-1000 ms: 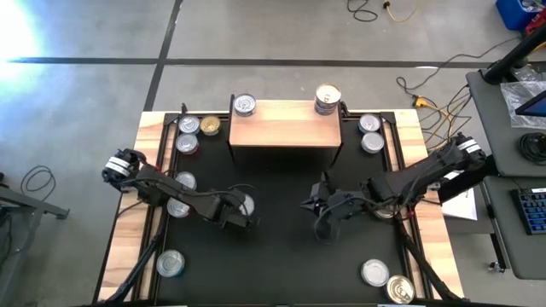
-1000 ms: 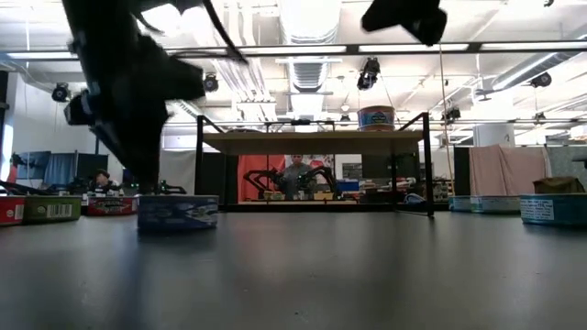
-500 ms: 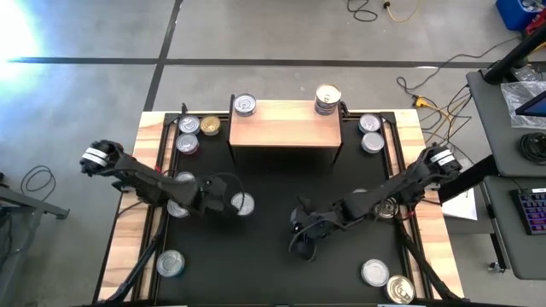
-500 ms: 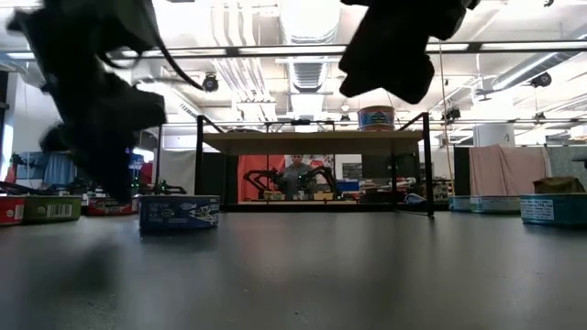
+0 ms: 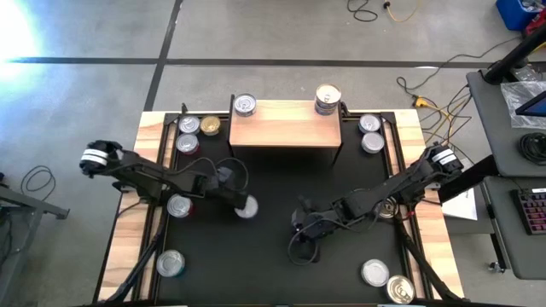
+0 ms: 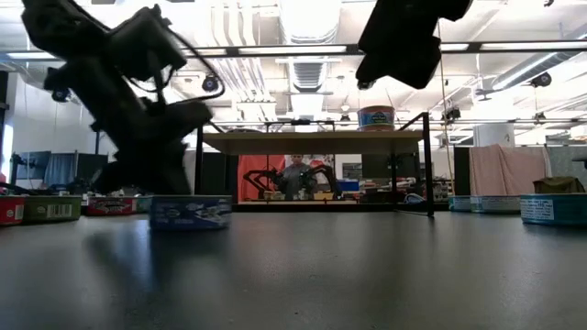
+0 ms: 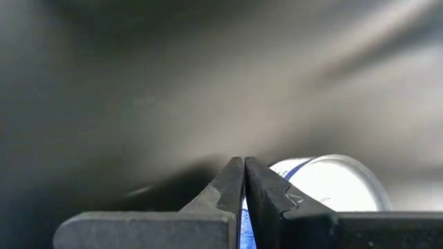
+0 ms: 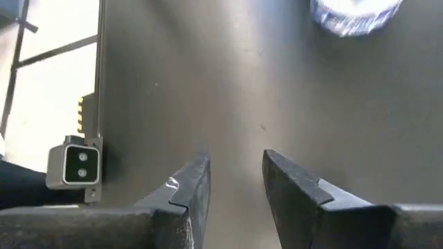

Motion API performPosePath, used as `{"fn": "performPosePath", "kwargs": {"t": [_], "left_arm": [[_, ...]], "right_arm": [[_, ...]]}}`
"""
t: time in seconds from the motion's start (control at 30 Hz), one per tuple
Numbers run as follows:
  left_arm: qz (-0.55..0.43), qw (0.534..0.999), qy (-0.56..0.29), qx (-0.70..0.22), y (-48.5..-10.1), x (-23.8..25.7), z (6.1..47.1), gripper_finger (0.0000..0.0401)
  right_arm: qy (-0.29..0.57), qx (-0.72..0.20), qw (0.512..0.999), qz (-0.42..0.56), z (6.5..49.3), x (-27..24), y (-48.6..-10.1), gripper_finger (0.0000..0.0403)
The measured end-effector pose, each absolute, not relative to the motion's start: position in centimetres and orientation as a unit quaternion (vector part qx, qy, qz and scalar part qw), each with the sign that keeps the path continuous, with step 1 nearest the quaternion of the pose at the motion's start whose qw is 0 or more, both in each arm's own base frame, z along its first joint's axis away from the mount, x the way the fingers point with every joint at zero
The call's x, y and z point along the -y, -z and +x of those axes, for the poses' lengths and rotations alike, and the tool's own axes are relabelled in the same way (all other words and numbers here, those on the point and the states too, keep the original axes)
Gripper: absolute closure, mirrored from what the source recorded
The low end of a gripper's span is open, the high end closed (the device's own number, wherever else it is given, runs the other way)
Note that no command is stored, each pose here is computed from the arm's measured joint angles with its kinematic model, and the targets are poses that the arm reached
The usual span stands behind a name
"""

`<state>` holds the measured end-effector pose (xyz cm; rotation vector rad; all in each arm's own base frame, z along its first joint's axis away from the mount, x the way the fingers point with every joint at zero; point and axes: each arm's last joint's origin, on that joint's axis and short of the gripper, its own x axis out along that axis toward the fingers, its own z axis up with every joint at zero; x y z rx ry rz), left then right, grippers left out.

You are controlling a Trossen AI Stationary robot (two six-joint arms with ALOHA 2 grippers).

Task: Stack canned seafood by type on shelf
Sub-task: Stack the blue tuna can on top of the blue tuna can

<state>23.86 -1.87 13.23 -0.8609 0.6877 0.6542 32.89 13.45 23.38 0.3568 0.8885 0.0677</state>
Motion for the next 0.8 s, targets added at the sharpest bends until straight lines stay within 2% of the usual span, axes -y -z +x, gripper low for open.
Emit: {"fn": "performPosePath", "kwargs": {"t": [0.1,0.2,0.33,0.43,0.63,0.8], "left_arm": [[-0.398,0.815,-0.283,-0.312,-13.2,2.8,26.0,0.0401],[-0.386,0.838,-0.244,-0.298,-13.3,4.1,28.7,0.0401],[-0.353,0.869,-0.186,-0.292,-14.8,6.6,32.4,0.0401],[-0.321,0.871,-0.194,-0.316,-16.5,8.3,33.7,0.0401],[-0.201,0.841,-0.300,-0.403,-18.9,11.2,31.4,0.0401],[-0.186,0.803,-0.344,-0.450,-18.3,12.3,28.5,0.0401]], "right_arm": [[-0.039,-0.431,0.889,0.153,32.8,-13.4,-23.3,0.0270],[-0.067,-0.427,0.897,0.094,32.8,-13.3,-23.2,0.0247],[-0.097,-0.430,0.897,0.023,33.0,-13.4,-22.5,0.0200],[-0.107,-0.430,0.896,-0.016,33.2,-13.4,-22.0,0.0157],[-0.040,-0.422,0.904,-0.061,33.8,-13.2,-21.1,0.0063],[0.049,-0.419,0.905,-0.048,34.5,-12.3,-20.0,0.0017]]}}
